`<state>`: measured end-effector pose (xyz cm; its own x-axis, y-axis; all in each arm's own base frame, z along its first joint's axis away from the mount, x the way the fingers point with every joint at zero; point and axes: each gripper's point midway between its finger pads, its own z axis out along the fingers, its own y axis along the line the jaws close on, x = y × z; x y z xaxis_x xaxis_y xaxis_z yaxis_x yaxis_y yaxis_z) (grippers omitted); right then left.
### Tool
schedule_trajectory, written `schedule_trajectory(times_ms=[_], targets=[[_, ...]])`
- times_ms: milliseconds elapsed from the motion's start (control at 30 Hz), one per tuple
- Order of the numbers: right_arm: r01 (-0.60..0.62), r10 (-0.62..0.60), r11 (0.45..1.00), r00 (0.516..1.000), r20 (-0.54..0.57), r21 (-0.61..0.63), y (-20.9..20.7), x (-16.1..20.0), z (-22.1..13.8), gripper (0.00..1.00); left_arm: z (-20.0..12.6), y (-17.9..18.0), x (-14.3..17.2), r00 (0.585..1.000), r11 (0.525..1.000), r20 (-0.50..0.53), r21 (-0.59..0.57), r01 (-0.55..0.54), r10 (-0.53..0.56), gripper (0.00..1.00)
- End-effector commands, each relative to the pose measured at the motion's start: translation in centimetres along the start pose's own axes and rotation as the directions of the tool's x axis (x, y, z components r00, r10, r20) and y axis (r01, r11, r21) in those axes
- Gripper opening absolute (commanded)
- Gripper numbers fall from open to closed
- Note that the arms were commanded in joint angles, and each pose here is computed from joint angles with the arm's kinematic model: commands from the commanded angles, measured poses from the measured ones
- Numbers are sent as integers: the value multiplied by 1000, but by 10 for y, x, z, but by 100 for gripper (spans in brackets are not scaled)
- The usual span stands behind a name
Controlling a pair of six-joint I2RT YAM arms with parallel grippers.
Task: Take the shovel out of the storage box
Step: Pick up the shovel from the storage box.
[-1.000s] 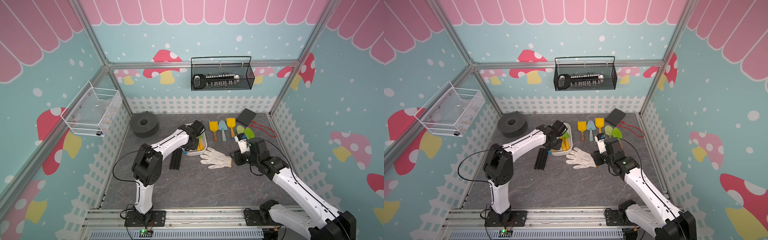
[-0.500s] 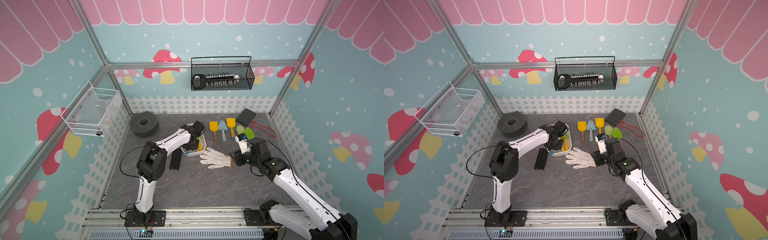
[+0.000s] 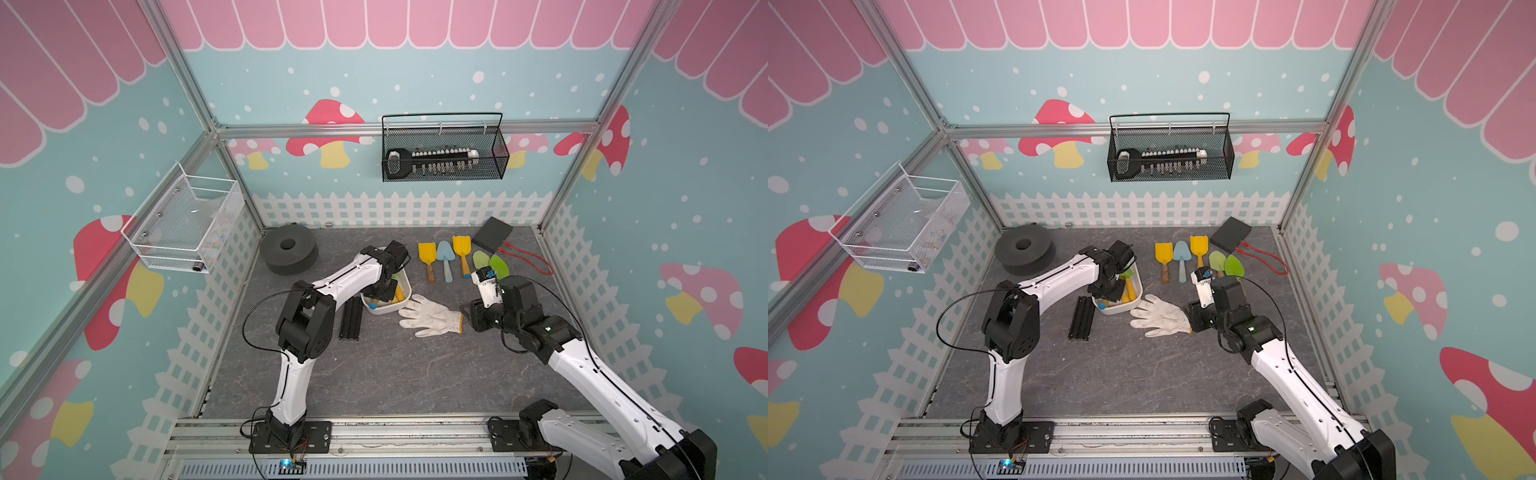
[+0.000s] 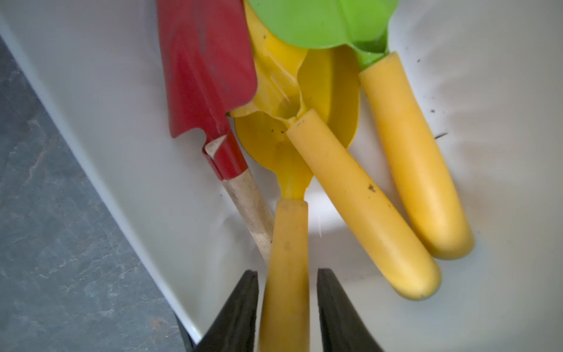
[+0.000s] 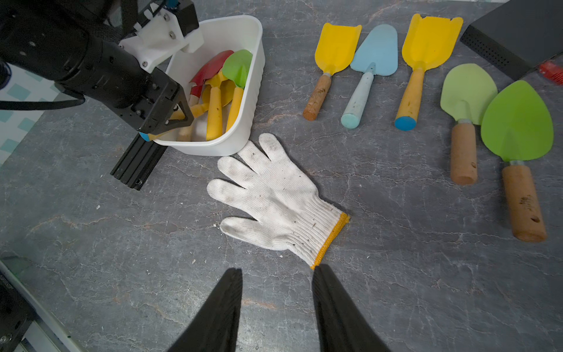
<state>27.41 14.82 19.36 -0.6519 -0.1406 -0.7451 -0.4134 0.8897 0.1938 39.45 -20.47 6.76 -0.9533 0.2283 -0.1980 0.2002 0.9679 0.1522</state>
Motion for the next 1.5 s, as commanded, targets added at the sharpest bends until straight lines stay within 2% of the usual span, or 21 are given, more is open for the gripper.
schedule_trajectory(times_ms=[0, 167, 433, 600, 833, 1467], targets=[[7, -8, 1000, 1000, 7, 7, 0, 4, -5, 44, 4, 9, 11, 996, 999, -90, -32, 8, -11, 41], [8, -8, 1000, 1000, 23, 8, 0, 2, -9, 44, 10, 6, 18, 992, 1000, -125, -17, 22, -24, 41], [8, -8, 1000, 1000, 26, 20, -2, 2, -9, 44, 10, 3, 20, 990, 1000, -137, 17, 26, -23, 16], [8, -9, 1000, 1000, 17, 23, -3, 3, -6, 44, -15, 3, 14, 995, 999, -103, 41, 22, -18, 7], [9, -9, 1000, 1000, 22, 22, -3, 3, -7, 45, -57, 14, 17, 997, 1000, -76, 12, -21, 22, 0], [9, -10, 1000, 998, 54, 28, -3, -1, -15, 46, -121, -5, 48, 998, 988, -10, 144, -53, 55, 0]])
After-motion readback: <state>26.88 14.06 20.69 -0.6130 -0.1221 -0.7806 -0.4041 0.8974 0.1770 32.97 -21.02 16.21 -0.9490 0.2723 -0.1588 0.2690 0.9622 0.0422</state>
